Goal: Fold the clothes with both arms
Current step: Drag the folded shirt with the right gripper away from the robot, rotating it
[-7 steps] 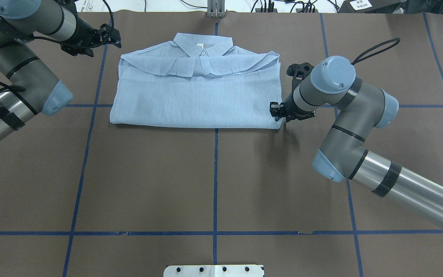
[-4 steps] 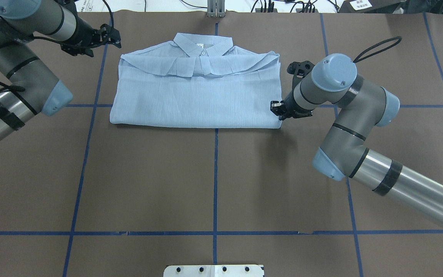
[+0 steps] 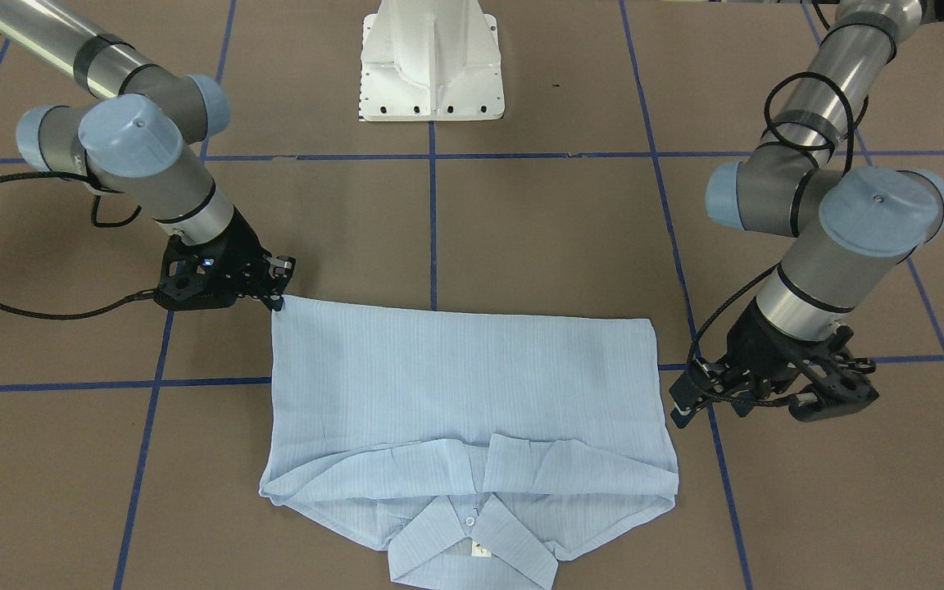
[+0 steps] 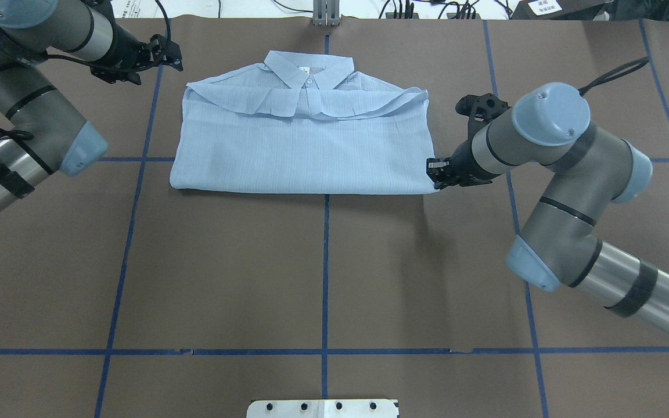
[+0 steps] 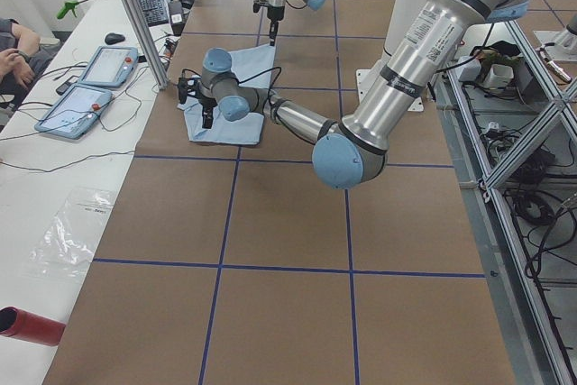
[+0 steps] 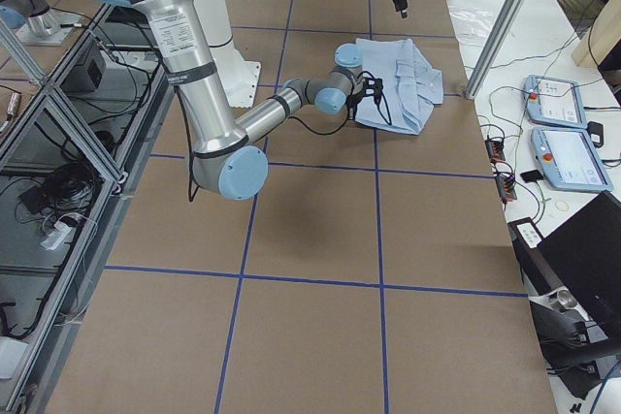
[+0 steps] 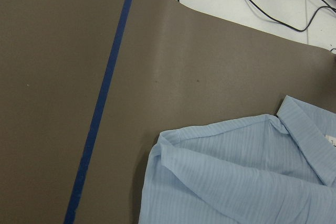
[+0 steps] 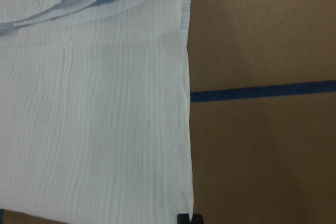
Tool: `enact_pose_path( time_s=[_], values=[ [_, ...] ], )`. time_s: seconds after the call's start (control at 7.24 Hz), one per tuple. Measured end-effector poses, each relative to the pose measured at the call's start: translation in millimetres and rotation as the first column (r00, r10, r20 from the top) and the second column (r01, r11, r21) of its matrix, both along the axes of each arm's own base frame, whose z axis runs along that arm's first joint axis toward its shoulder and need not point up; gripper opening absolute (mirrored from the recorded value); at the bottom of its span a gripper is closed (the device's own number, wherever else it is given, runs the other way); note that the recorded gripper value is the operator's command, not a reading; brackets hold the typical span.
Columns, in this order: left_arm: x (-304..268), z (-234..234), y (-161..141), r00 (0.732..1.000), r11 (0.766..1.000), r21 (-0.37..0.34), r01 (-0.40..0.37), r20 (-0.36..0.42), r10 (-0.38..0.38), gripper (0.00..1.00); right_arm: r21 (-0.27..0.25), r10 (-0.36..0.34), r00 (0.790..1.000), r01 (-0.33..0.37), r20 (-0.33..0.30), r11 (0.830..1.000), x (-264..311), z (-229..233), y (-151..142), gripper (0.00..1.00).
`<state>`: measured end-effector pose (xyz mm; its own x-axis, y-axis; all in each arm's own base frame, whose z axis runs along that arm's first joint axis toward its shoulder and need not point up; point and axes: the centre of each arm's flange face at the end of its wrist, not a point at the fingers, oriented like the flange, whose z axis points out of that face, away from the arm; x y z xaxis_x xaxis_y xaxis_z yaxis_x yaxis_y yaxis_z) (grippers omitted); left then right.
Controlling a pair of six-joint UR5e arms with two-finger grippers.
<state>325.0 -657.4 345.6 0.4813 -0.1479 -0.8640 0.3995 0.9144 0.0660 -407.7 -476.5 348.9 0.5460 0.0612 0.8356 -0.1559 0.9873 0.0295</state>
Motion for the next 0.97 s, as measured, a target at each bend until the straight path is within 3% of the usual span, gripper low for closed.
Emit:
enact_pose_path(
  time_s=[0.55, 0.69, 0.97],
  values=[
    [-10, -20, 22, 0.999, 0.999, -0.025, 0.023, -0.035, -0.024, 0.98, -0.044, -0.082, 0.996, 0.081, -0.023, 0.996, 81, 47, 111, 0.00],
    [-9, -25, 27, 0.999, 0.999, -0.028, 0.025, -0.048, -0.027, 0.98, -0.053, -0.152, 0.988, 0.151, -0.021, 0.987, 85, 47, 152, 0.00],
    [-8, -27, 33, 0.998, 0.999, -0.029, 0.024, -0.055, -0.026, 0.98, -0.084, -0.320, 0.947, 0.320, 0.008, 0.944, 65, 29, 240, 0.00]
  ],
)
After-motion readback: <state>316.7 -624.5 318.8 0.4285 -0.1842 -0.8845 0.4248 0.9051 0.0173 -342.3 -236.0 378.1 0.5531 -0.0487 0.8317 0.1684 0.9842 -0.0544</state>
